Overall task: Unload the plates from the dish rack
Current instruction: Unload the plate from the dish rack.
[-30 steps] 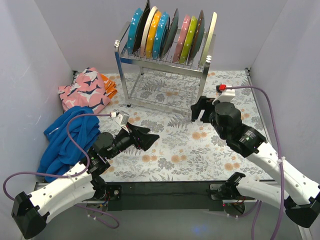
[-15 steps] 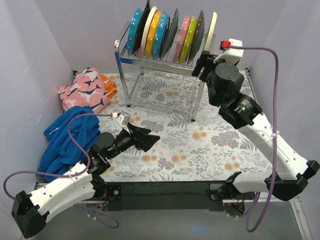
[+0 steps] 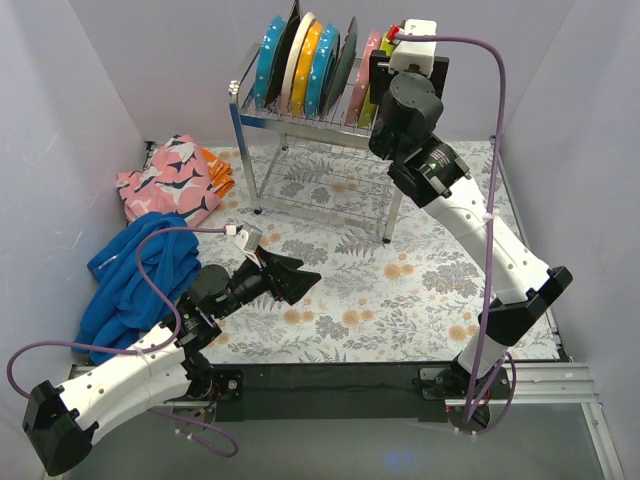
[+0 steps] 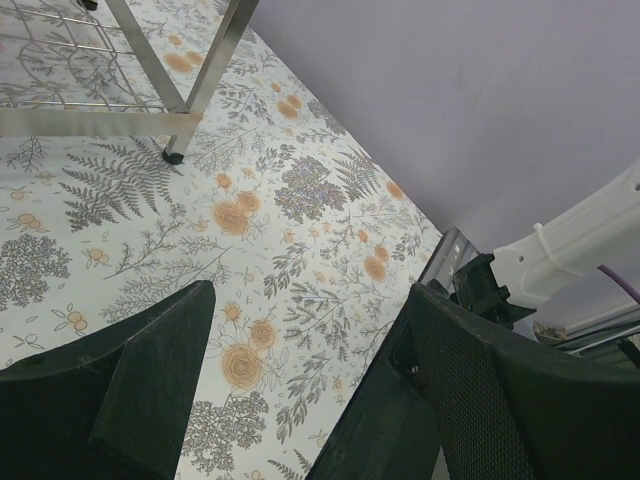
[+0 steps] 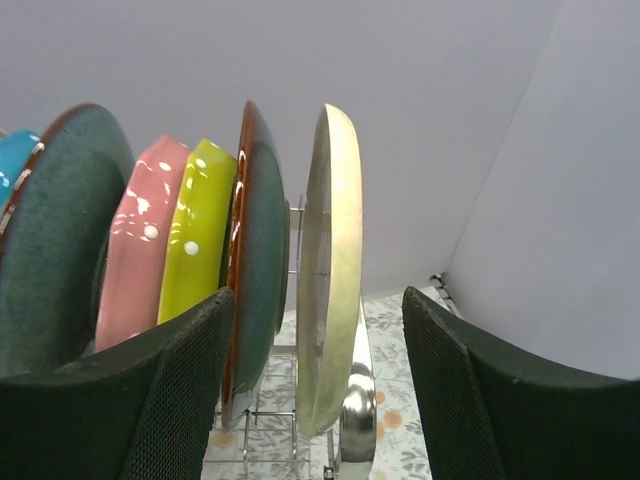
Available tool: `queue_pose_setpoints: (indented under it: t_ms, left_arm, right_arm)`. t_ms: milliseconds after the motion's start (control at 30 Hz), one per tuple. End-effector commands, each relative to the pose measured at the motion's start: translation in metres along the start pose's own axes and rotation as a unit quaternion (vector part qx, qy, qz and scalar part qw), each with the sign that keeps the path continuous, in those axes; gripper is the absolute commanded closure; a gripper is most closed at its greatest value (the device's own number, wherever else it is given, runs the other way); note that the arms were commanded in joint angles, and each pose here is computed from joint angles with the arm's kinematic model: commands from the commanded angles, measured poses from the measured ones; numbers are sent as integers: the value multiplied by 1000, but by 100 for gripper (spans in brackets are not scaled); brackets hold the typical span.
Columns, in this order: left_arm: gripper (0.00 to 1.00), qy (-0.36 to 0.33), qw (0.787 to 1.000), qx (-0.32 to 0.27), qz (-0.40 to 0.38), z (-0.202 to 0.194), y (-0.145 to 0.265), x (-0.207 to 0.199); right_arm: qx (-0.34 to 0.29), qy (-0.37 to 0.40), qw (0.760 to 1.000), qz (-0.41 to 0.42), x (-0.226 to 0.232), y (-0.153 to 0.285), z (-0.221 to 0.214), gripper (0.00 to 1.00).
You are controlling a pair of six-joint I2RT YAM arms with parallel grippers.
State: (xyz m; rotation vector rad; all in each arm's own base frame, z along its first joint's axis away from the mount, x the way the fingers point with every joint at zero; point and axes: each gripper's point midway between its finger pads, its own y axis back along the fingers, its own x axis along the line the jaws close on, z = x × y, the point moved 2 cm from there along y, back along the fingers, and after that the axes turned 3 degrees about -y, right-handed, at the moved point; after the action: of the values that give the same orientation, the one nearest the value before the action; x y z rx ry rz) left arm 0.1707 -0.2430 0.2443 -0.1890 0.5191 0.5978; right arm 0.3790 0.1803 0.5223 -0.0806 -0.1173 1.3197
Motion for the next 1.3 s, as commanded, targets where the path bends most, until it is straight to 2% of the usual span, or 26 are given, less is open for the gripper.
queue_pose_setpoints:
  t_ms: [0,433,900,1267]
  left_arm:
    - [23,-3,1000,-1,-9,0,1,-3]
    - [24,-5,1000,6,0,-3,-2,0]
    - [23,-5,1000,3,-2,-2,-1,0]
    - [24,-6,1000,2,0,-1,-1,0]
  right_arm:
    - [-16,-4,998,-59,-25,-3,17,28]
    - [-5,10,996,-87,-31,-19,-1,37]
    - [9,-15,997,-80,-13,-34,-24,39]
    - [26,-30,995,-94,-27,-44,-41,41]
